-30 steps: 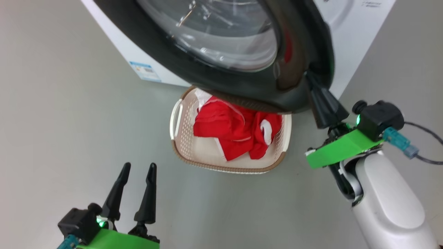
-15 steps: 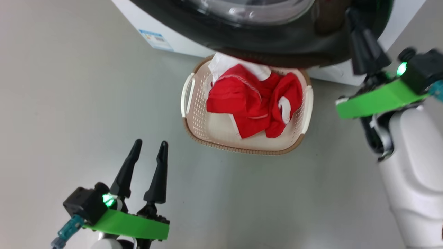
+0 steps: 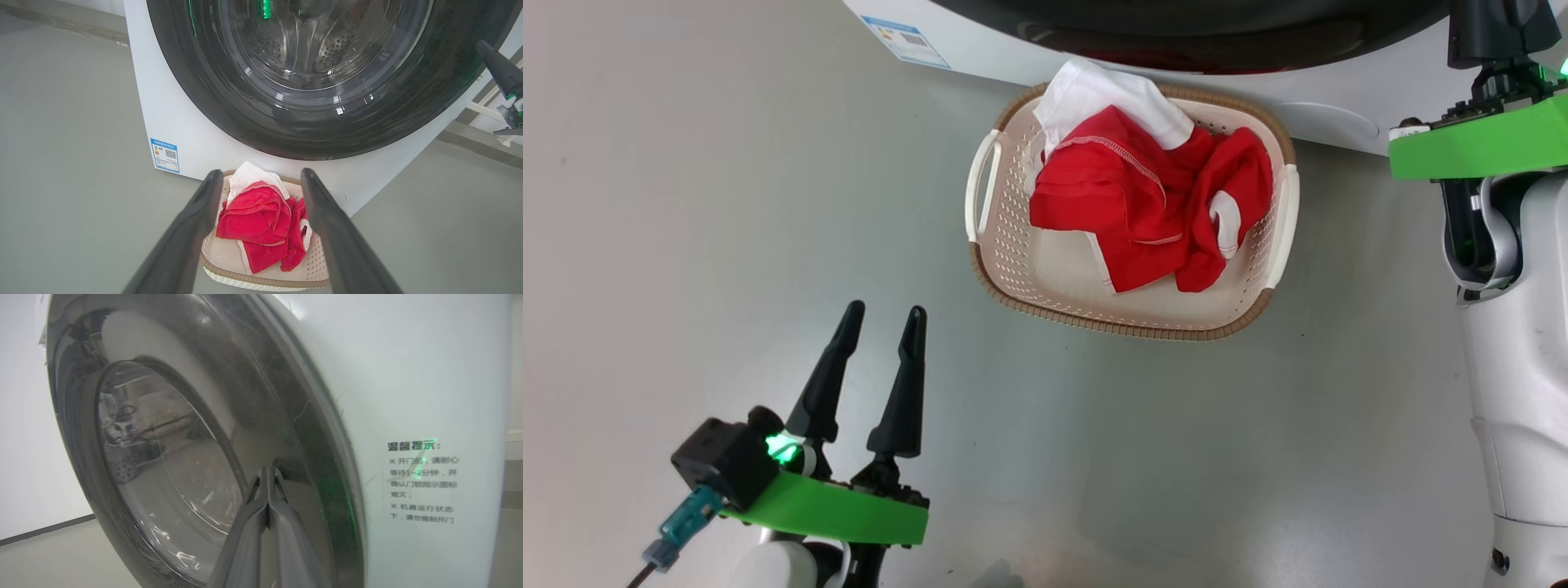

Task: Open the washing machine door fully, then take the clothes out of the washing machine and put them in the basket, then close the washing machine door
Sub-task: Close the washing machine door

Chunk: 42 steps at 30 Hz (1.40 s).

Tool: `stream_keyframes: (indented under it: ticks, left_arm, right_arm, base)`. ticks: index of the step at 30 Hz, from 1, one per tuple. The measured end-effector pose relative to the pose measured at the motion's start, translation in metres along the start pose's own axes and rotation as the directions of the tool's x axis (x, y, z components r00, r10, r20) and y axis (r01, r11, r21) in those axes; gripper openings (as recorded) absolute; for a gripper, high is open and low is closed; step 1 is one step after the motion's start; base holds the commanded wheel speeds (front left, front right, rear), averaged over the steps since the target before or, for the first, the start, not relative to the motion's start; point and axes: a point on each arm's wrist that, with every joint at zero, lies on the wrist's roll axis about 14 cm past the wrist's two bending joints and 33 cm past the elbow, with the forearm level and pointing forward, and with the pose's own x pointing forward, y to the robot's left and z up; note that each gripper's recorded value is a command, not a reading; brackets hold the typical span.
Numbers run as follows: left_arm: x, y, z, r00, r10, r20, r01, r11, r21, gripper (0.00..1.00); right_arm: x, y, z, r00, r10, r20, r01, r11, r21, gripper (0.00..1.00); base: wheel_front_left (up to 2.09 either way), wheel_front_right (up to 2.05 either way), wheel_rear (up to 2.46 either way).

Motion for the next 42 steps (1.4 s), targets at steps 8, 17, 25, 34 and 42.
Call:
stream_keyframes:
  ticks: [8, 17, 25, 34, 42]
  left_arm:
    - [0.000, -0.001, 0.003, 1.000, -0.003, 0.010, 0.003, 1.000, -0.004, 1.00]
    - [-0.009, -0.006, 0.015, 0.999, -0.025, 0.037, 0.024, 1.000, 0.019, 1.00]
    - [-0.029, -0.005, 0.022, 0.998, -0.046, 0.049, 0.044, 0.998, 0.042, 1.00]
    - [-0.041, -0.010, 0.030, 0.993, -0.091, 0.070, 0.087, 0.995, 0.052, 1.00]
    - [-0.050, -0.022, 0.029, 0.987, -0.146, 0.067, 0.142, 0.988, 0.062, 1.00]
  right_arm:
    - [0.000, 0.006, 0.006, 1.000, 0.015, 0.008, -0.015, 1.000, -0.005, 0.06]
    - [-0.048, 0.021, -0.010, 0.993, 0.034, -0.111, -0.037, 0.999, -0.023, 1.00]
    - [-0.107, 0.027, -0.016, 0.977, 0.007, -0.213, -0.012, 1.000, -0.022, 1.00]
    - [-0.164, 0.023, -0.005, 0.963, -0.046, -0.265, 0.031, 0.998, -0.062, 1.00]
    - [-0.203, 0.013, 0.014, 0.959, -0.116, -0.258, 0.095, 0.991, -0.093, 1.00]
  base:
    - [0.00, 0.00, 0.00]
    - [0.00, 0.00, 0.00]
    - [0.00, 0.00, 0.00]
    - [0.00, 0.00, 0.00]
    - [0.00, 0.00, 0.00]
